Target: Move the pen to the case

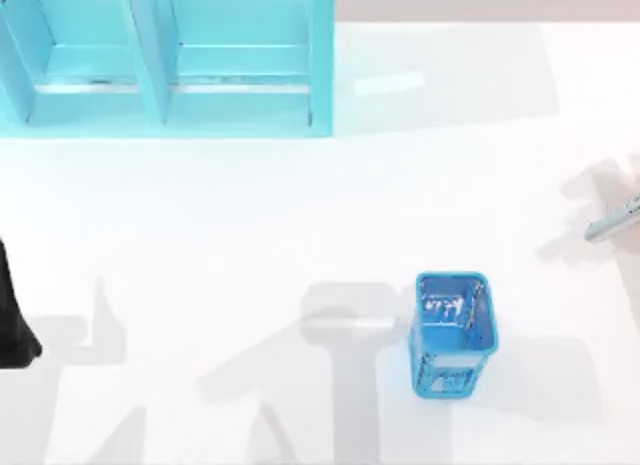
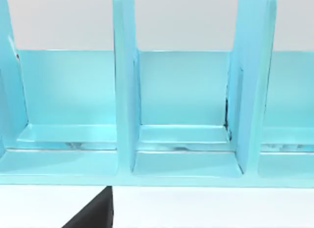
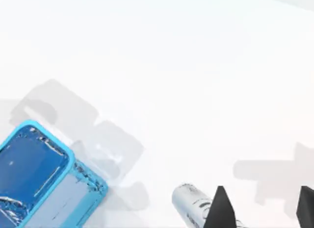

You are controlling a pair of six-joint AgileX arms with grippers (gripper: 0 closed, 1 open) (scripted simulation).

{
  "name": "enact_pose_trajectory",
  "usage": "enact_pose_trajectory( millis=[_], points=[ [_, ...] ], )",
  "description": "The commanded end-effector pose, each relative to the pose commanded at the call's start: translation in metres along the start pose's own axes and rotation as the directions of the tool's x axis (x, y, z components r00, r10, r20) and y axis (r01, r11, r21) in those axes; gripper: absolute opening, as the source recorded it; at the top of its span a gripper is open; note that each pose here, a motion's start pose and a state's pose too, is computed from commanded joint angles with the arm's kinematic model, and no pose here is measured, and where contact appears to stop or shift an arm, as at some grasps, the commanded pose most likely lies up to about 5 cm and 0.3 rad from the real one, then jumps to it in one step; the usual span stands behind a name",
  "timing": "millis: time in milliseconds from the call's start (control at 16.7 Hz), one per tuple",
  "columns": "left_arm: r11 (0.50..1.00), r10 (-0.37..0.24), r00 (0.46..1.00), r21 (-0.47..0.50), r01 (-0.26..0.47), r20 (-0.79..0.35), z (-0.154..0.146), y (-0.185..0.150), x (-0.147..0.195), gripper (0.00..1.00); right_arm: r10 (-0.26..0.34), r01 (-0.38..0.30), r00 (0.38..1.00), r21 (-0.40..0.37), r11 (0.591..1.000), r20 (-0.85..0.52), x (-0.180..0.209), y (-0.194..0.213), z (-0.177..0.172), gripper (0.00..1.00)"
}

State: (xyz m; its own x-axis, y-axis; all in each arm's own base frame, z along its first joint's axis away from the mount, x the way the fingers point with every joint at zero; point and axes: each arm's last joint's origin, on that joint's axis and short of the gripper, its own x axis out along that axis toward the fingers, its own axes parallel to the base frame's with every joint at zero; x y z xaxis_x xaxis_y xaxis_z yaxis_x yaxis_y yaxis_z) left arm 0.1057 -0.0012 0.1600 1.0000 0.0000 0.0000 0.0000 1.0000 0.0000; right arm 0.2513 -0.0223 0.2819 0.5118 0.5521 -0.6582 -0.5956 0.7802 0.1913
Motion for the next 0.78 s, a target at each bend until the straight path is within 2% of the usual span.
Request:
enact_pose_trajectory(
  millis=[120, 300, 420, 600, 780],
  points=[
    [1.0, 0.0, 1.0, 0.0, 0.0, 0.0, 0.0, 0.0, 0.0, 1.0, -0.116, 0.12, 0.989, 0.041, 0.992, -0.093, -0.017, -0.017, 0.01, 0.0],
    [1.0, 0.0, 1.0, 0.0, 0.0, 0.0, 0.0, 0.0, 0.0, 1.0, -0.293, 0.312, 0.926, 0.046, 0.949, -0.24, -0.051, -0.037, 0.025, 0.0],
    [1.0, 0.0, 1.0, 0.0, 0.0, 0.0, 0.0, 0.0, 0.0, 1.0, -0.371, 0.401, 0.873, 0.034, 0.915, -0.316, -0.071, -0.045, 0.032, 0.0],
    [1.0, 0.0, 1.0, 0.0, 0.0, 0.0, 0.0, 0.0, 0.0, 1.0, -0.417, 0.459, 0.827, 0.023, 0.888, -0.377, -0.086, -0.05, 0.034, 0.0],
    [1.0, 0.0, 1.0, 0.0, 0.0, 0.0, 0.0, 0.0, 0.0, 1.0, -0.419, 0.461, 0.825, 0.023, 0.887, -0.379, -0.087, -0.051, 0.034, 0.0]
  ],
)
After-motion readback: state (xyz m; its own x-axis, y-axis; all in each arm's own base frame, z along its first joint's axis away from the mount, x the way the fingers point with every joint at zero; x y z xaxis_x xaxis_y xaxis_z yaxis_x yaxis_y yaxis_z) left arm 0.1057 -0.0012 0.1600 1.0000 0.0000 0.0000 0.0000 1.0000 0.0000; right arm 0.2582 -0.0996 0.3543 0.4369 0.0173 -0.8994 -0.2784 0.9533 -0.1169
